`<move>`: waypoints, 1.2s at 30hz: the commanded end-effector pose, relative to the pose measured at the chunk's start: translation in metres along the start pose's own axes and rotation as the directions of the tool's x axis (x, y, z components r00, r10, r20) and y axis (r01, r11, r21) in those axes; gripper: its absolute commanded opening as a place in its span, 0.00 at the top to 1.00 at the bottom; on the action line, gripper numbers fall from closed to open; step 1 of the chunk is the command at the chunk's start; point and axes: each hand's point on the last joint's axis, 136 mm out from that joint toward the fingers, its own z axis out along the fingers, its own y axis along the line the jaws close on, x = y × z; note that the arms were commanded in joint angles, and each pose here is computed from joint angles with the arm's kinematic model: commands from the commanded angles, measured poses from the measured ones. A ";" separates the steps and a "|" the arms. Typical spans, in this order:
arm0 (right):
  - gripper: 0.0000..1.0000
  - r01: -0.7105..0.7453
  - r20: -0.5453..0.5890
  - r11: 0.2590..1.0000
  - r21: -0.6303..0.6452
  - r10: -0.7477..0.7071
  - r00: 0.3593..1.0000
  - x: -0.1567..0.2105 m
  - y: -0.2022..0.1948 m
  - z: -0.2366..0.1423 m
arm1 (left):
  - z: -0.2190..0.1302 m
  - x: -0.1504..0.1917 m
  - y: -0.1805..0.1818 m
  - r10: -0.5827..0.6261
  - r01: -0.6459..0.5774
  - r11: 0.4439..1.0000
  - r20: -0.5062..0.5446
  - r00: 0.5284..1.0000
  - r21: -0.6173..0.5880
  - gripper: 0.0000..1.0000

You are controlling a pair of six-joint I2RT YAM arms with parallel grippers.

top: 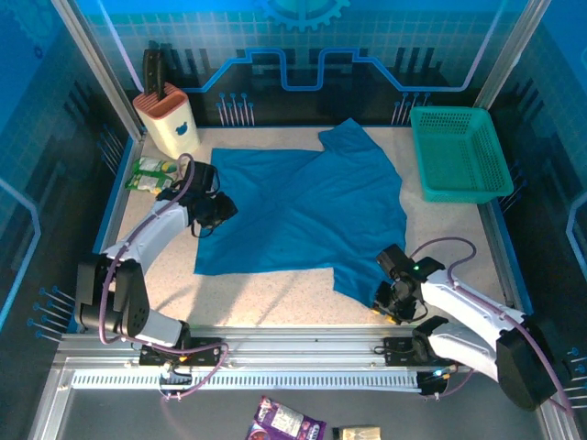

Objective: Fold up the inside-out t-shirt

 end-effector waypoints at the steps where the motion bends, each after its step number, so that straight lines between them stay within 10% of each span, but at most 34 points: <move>1: 0.64 -0.094 0.024 0.995 0.034 0.093 0.995 0.000 -0.012 0.005 | -0.009 -0.004 -0.001 -0.012 0.011 1.000 0.034 0.999 0.013 0.74; 28: 0.69 -0.172 0.071 0.985 -0.022 0.173 0.982 -0.008 -0.005 0.004 | -0.016 0.002 0.003 -0.018 0.017 1.000 0.034 0.999 0.014 0.75; 36: 0.85 -0.176 0.075 0.984 -0.030 0.178 0.981 -0.009 -0.003 0.005 | -0.021 0.008 0.013 -0.020 0.020 1.000 0.038 0.999 -0.014 0.75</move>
